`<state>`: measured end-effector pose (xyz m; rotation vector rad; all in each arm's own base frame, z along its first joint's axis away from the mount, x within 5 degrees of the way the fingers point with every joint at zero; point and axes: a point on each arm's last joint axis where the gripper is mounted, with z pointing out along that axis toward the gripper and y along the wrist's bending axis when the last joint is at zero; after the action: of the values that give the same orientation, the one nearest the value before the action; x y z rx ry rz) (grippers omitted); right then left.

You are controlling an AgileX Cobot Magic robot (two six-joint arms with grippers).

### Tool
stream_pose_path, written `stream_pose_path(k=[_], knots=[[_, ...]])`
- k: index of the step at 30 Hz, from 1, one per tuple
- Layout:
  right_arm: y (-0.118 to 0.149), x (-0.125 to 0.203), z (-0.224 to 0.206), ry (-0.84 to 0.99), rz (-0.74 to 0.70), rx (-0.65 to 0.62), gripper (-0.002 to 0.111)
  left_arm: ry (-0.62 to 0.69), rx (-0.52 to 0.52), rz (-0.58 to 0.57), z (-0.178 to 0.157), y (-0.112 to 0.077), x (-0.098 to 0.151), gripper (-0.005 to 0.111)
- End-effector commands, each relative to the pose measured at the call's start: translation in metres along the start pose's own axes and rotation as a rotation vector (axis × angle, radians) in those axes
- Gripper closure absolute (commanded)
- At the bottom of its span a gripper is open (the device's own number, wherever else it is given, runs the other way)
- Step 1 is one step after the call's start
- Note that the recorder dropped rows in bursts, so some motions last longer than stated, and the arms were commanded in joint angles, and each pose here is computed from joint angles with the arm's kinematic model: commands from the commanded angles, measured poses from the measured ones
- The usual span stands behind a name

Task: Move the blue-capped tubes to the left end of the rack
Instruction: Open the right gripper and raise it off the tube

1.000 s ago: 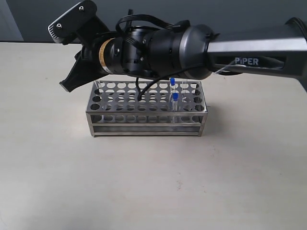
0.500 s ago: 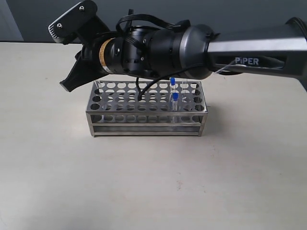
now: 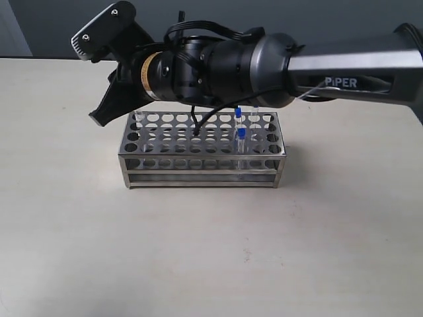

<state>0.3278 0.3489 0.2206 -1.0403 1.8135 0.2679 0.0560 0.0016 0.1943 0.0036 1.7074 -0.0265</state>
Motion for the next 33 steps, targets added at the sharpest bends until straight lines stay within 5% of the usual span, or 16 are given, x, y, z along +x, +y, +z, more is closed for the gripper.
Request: stream_pose_path(k=[1, 33], knots=[[-0.006, 0.002, 0.001, -0.012, 0.024, -0.007, 0.109, -0.006, 0.008, -0.004, 0.0, 0.0, 0.0, 0.106], [-0.001, 0.024, 0.019, 0.042, 0.073, -0.025, 0.109, -0.006, 0.008, -0.004, 0.0, 0.0, 0.0, 0.106]])
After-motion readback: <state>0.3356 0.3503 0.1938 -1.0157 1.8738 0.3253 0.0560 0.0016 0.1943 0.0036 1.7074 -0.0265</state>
